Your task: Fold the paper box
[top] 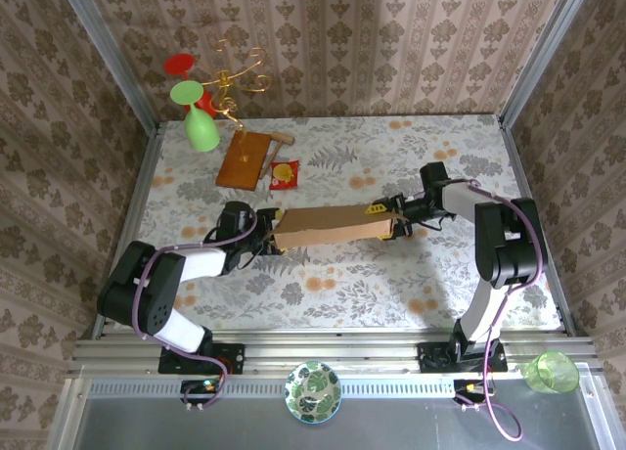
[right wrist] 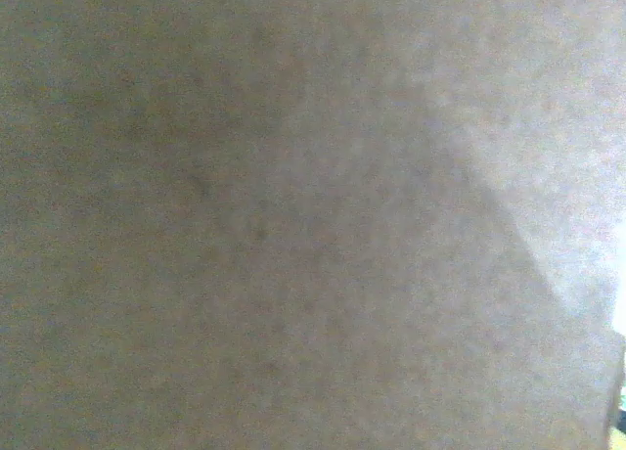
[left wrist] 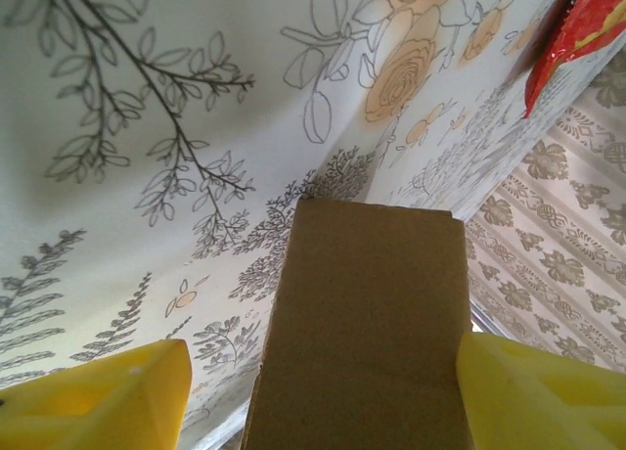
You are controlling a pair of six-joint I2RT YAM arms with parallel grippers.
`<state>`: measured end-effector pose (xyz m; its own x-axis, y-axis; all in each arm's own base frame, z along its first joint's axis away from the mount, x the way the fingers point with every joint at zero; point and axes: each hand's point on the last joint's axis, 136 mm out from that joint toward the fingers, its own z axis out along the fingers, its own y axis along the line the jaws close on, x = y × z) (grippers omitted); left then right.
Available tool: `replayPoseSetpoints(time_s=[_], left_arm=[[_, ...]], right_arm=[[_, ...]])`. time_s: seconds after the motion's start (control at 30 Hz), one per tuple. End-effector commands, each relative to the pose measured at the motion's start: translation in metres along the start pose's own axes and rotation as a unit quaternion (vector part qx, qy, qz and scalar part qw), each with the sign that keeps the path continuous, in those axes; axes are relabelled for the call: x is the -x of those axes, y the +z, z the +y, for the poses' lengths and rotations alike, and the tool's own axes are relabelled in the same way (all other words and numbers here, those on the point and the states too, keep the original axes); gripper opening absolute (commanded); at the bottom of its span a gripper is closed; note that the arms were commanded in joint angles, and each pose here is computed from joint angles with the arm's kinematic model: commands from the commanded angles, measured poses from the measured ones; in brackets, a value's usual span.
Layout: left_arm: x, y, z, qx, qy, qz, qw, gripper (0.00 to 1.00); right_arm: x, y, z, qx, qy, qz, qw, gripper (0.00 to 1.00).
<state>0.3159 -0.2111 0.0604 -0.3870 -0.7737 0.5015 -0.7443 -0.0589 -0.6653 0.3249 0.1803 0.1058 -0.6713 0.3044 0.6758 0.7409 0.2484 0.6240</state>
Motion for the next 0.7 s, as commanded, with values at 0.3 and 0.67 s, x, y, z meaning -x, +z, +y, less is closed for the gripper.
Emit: replayPoseSetpoints(time_s=[0.3,0.67], left_arm=[[-0.011,-0.031,-0.012,0.006,-0.030,0.029,0.999,0.78],[-0.043,-0.009,0.000,0.043,-0.025,0.099,0.994,0.77]], right_arm=[[0.003,0.000,-0.023,-0.037,0.050,-0.013,0.998,0.45],[0.005,0.003,-0.021,-0.038,0.049,-0.011,0.998,0.46]])
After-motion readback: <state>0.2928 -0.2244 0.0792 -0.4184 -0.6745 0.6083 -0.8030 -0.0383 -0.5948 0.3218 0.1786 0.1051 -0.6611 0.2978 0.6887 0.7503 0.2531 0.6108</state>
